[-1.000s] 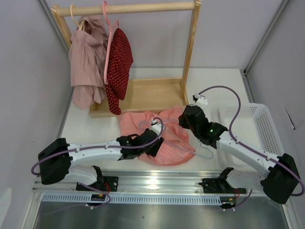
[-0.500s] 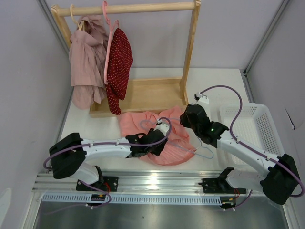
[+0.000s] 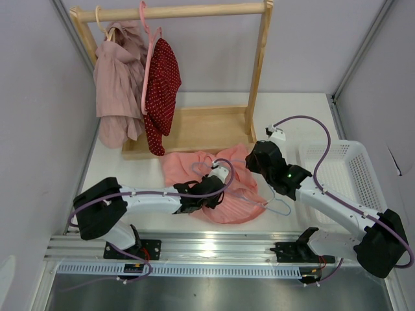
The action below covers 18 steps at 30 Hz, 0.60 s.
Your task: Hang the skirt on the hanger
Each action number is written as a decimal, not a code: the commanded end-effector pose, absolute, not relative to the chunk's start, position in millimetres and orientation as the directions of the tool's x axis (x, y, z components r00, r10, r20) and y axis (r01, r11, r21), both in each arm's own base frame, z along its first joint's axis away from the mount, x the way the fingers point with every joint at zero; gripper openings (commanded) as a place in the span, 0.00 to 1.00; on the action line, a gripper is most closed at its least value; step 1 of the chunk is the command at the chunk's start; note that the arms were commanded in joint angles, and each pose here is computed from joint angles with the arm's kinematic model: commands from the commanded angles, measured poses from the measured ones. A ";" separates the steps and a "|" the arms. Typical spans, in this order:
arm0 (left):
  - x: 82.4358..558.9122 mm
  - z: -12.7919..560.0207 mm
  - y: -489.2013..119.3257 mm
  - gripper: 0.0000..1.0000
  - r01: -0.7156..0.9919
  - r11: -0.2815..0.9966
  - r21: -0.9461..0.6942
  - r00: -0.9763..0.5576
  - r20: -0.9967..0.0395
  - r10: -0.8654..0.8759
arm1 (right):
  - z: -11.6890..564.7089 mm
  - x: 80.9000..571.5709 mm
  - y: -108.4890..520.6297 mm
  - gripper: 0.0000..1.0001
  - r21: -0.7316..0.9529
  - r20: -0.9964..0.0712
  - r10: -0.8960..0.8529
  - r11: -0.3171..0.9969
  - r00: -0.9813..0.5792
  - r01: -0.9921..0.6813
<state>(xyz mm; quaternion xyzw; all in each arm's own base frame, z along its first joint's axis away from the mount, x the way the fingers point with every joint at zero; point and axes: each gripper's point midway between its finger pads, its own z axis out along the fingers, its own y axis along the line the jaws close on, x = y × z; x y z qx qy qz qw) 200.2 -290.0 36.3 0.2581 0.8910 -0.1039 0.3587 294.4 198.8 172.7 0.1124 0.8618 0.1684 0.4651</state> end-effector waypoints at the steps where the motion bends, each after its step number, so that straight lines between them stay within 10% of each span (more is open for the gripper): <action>1: 201.6 33.8 -294.5 0.41 0.526 0.849 -0.049 -0.622 -0.704 0.344 | 191.2 301.7 199.3 0.00 0.426 -0.776 0.384 0.904 -0.501 0.034; 18: 195.7 24.8 -287.8 0.33 0.495 0.865 -0.076 -0.657 -0.684 0.316 | 190.6 302.8 200.7 0.00 0.432 -0.772 0.389 0.901 -0.502 0.033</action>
